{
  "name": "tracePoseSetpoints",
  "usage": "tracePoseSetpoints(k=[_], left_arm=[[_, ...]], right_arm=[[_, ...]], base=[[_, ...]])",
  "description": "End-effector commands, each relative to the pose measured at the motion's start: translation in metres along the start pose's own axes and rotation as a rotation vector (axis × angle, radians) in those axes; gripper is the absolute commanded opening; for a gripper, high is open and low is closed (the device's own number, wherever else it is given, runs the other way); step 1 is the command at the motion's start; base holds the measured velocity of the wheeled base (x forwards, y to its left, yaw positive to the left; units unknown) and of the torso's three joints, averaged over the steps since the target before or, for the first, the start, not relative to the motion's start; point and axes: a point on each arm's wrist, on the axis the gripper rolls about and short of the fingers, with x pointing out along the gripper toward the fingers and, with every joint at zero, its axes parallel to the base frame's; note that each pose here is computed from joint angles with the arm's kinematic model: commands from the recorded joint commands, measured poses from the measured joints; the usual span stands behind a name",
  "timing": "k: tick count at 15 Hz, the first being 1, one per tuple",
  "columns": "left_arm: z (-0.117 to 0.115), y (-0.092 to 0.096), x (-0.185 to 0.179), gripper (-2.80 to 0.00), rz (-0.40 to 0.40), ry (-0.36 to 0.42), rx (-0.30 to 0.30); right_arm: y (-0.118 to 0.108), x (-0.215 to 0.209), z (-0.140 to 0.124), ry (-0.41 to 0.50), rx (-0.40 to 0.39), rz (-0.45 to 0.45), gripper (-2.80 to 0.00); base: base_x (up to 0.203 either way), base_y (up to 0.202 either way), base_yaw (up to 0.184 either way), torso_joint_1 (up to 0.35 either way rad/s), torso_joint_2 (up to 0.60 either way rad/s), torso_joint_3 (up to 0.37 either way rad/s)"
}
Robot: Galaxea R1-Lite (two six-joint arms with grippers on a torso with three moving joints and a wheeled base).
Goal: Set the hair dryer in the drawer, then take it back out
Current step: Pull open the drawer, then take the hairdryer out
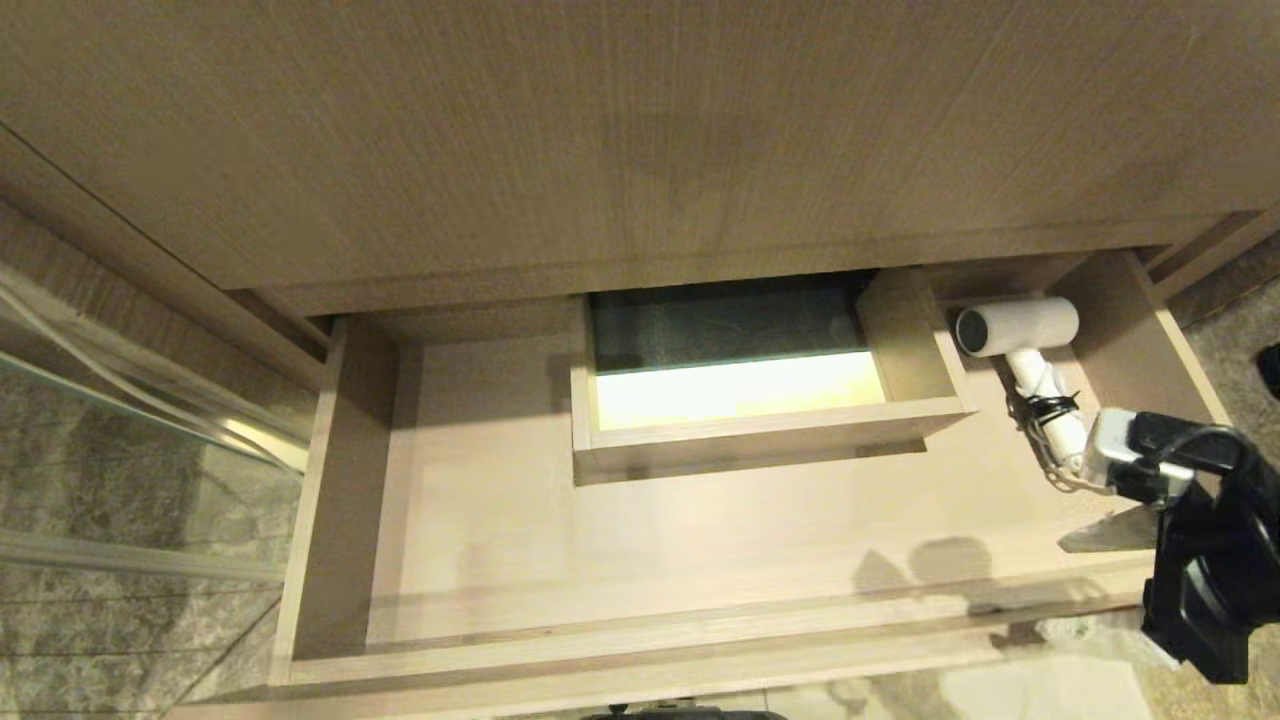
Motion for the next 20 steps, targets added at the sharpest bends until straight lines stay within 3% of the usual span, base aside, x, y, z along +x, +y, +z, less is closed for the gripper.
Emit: tracePoseSetpoints(k=[1,5,7,9,12,16,17,20], left_arm=[[0.000,0.000,0.000,-2.80,0.000,0.000,0.000],[0.000,0.000,0.000,-2.80,0.000,0.001,0.000],[0.000,0.000,0.000,-2.80,0.000,0.000,0.000],[0.000,0.000,0.000,-2.80,0.000,0.000,0.000],[0.000,0.000,0.000,-2.80,0.000,0.000,0.000],[0.000,0.000,0.000,-2.80,0.000,0.000,0.000],[0.000,0.000,0.000,-2.80,0.000,0.000,0.000],[0.000,0.000,0.000,-2.80,0.000,0.000,0.000]], right_arm=[[-0.012,-0.010,0.001,-0.031,0.033,-0.073,-2.80],[-0.031,-0.017,0.010,-0.063,0.090,-0.145,-2.80],[-0.051,-0.016,0.009,-0.048,0.140,-0.190,-2.80],[-0.075,-0.016,-0.006,0.015,0.233,-0.271,-2.80],[-0.115,-0.003,-0.042,0.202,0.411,-0.405,-2.80],[-0.175,0.040,-0.067,0.221,0.508,-0.509,-2.80],[-0.191,0.051,-0.070,0.205,0.522,-0.538,0.00],[-0.234,0.073,-0.066,0.121,0.607,-0.615,0.00]], base=[[0.000,0.000,0.000,0.000,0.00,0.000],[0.000,0.000,0.000,0.000,0.00,0.000],[0.000,0.000,0.000,0.000,0.00,0.000],[0.000,0.000,0.000,0.000,0.00,0.000],[0.000,0.000,0.000,0.000,0.00,0.000],[0.000,0.000,0.000,0.000,0.00,0.000],[0.000,0.000,0.000,0.000,0.00,0.000],[0.000,0.000,0.000,0.000,0.00,0.000]])
